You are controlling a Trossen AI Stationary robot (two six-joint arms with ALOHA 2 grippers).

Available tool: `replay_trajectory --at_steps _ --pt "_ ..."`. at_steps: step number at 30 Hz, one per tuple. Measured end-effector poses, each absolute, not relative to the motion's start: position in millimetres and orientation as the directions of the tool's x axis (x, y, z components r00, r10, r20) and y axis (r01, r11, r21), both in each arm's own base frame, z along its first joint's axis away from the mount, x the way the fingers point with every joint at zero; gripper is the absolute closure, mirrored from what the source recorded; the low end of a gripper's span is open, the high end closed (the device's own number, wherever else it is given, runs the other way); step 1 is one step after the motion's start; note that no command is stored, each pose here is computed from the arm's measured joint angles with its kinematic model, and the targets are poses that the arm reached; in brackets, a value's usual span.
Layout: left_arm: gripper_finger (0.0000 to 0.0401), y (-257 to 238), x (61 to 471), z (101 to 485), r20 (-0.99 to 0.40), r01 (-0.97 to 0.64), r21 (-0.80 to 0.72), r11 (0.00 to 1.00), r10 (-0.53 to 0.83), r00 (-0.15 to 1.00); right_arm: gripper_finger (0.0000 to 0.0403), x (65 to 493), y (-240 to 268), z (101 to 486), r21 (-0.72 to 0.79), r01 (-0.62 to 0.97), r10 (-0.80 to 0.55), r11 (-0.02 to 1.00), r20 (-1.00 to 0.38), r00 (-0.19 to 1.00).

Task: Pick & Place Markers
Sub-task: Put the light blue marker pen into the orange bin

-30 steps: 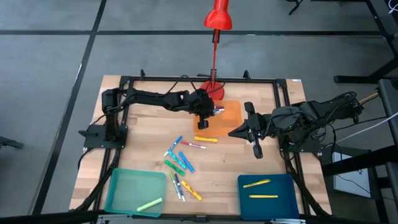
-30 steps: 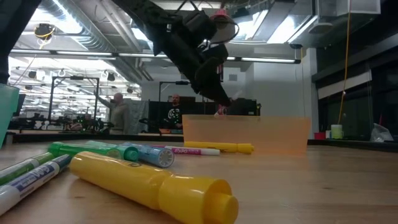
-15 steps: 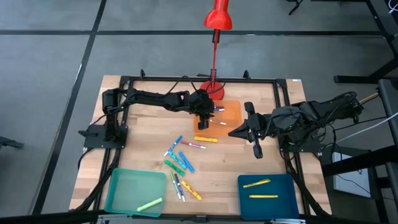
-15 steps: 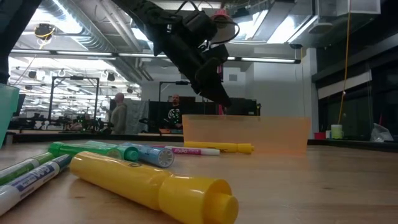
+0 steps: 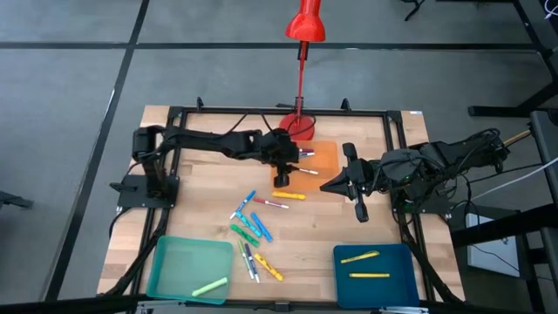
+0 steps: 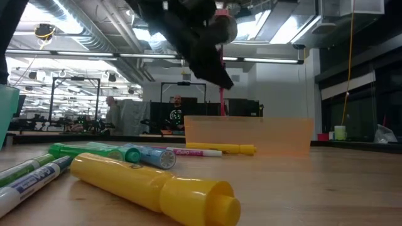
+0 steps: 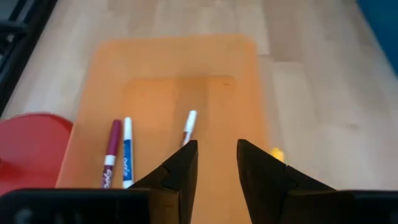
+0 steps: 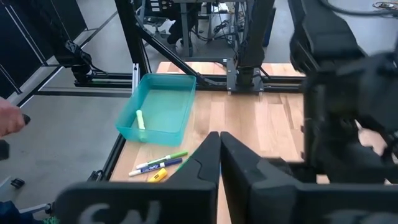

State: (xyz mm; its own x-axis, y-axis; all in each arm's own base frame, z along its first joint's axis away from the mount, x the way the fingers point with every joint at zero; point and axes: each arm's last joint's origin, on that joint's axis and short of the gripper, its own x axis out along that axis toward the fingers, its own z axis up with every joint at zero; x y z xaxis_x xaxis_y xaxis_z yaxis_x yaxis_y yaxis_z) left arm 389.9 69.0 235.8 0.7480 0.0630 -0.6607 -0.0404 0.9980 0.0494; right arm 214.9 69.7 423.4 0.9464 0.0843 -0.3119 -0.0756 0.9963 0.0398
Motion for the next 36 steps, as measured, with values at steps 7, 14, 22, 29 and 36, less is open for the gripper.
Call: replay_trajectory --at_steps 7,14,22,29,36 --pt "0.0296 37 374 264 -0.662 0.025 0.039 0.999 0.007 0.749 0.0397 215 70 423 0.041 -0.075 0.084 0.996 -0.312 0.946" --pt "0.0286 11 353 282 -0.706 0.03 -0.033 0.999 -0.044 0.707 0.0388 215 70 423 0.043 -0.075 0.085 0.996 -0.312 0.946" --pt "0.0277 -17 326 290 -0.79 0.032 -0.104 0.994 -0.102 0.604 0.0397 215 70 423 0.043 -0.075 0.085 0.996 -0.312 0.946" --pt "0.0264 -32 312 284 -0.872 -0.047 -0.16 0.986 -0.119 0.474 0.0389 215 70 423 0.043 -0.075 0.085 0.996 -0.312 0.946" --pt "0.024 -34 305 280 -0.908 -0.217 -0.206 0.954 -0.104 0.406 0.0392 215 70 423 0.043 -0.075 0.085 0.996 -0.312 0.946"
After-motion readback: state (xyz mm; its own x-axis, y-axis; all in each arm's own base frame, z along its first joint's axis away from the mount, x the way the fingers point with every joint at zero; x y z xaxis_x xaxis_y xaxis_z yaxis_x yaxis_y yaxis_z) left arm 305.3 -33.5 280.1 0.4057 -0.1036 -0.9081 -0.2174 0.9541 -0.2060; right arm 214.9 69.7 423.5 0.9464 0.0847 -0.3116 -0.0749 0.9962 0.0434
